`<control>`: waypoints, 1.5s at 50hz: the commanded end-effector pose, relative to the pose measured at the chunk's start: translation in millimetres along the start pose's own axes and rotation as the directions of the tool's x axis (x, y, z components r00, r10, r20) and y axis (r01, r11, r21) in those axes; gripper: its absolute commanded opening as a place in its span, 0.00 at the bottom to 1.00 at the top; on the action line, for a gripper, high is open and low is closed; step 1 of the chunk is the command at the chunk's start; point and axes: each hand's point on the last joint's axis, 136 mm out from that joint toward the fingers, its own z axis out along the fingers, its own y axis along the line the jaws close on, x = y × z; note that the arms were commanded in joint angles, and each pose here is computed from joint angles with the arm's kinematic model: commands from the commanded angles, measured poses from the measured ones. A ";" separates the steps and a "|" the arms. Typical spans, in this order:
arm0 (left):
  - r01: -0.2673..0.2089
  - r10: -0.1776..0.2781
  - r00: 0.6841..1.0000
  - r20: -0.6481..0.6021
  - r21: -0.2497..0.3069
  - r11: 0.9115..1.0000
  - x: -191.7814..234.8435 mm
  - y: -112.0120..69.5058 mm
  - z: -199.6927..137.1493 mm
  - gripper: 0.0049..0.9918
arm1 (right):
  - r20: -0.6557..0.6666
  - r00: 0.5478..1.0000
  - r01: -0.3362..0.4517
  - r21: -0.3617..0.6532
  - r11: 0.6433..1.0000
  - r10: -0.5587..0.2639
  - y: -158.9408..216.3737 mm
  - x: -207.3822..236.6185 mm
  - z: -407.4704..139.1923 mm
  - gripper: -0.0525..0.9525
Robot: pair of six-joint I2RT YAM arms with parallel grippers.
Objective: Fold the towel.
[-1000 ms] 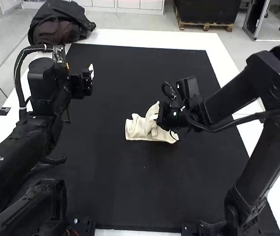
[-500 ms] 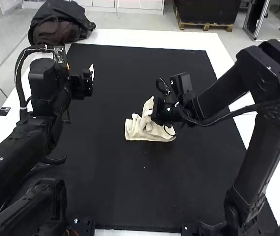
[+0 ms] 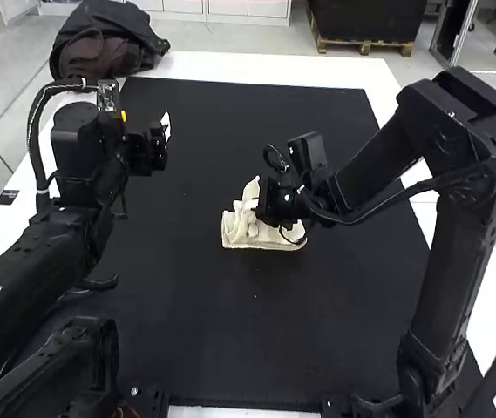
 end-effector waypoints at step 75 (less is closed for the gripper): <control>-0.014 0.014 1.000 0.005 0.009 1.000 4.2 -3.8 -3.0 0.97 | 0.056 0.998 -0.031 0.028 0.999 0.029 -9.2 -18.7 -35.7 0.05</control>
